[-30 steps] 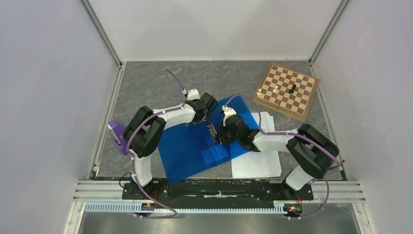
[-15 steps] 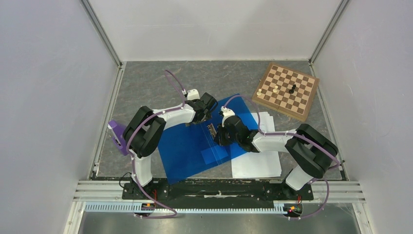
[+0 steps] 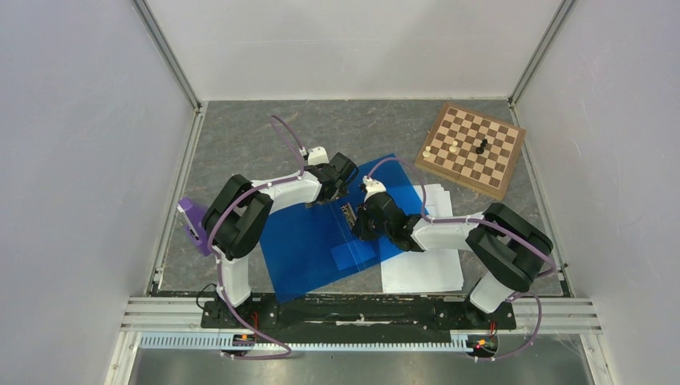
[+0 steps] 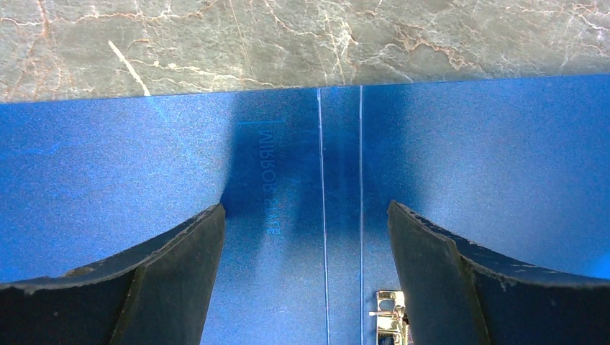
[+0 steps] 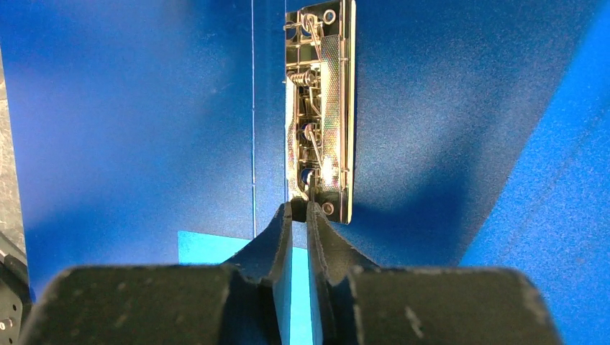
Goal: Put the files into the folder
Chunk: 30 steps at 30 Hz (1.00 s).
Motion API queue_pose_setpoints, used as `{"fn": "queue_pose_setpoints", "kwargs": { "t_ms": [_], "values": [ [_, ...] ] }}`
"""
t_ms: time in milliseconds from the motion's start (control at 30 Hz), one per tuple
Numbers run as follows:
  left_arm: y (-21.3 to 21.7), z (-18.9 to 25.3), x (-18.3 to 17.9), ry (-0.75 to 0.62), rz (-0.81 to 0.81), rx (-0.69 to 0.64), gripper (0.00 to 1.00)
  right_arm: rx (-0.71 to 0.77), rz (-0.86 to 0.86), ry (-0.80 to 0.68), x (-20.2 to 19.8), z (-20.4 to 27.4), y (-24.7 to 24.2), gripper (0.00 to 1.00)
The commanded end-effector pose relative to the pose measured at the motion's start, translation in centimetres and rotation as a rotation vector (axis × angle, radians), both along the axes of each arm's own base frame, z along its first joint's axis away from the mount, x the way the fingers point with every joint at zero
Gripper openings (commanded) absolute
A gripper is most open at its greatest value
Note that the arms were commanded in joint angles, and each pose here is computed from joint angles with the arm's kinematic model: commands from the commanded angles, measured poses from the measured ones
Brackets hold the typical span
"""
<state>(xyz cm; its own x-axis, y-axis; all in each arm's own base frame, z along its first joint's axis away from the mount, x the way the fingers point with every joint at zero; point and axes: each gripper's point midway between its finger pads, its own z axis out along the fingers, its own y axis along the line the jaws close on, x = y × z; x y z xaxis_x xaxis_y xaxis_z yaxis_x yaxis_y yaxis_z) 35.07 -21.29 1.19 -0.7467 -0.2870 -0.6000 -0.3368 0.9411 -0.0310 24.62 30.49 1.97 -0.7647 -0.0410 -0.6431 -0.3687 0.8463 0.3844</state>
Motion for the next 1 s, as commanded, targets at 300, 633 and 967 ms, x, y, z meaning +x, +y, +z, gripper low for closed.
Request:
{"fn": "queue_pose_setpoints", "kwargs": {
  "t_ms": [300,633,967],
  "values": [
    [2.7,-7.1,-7.1,0.284,0.075,0.033,0.89,-0.223,-0.186,0.065,-0.4,-3.6,-4.6,0.0],
    [2.9,-7.9,-8.1,0.301,0.1,0.012,0.9,-0.426,-0.289,0.073,-1.4,-5.7,-7.1,0.0],
    [2.9,-7.9,-7.9,0.296,0.104,0.009,0.9,-0.511,-0.407,0.075,-2.0,-6.8,-9.7,0.0]
  ]
}}
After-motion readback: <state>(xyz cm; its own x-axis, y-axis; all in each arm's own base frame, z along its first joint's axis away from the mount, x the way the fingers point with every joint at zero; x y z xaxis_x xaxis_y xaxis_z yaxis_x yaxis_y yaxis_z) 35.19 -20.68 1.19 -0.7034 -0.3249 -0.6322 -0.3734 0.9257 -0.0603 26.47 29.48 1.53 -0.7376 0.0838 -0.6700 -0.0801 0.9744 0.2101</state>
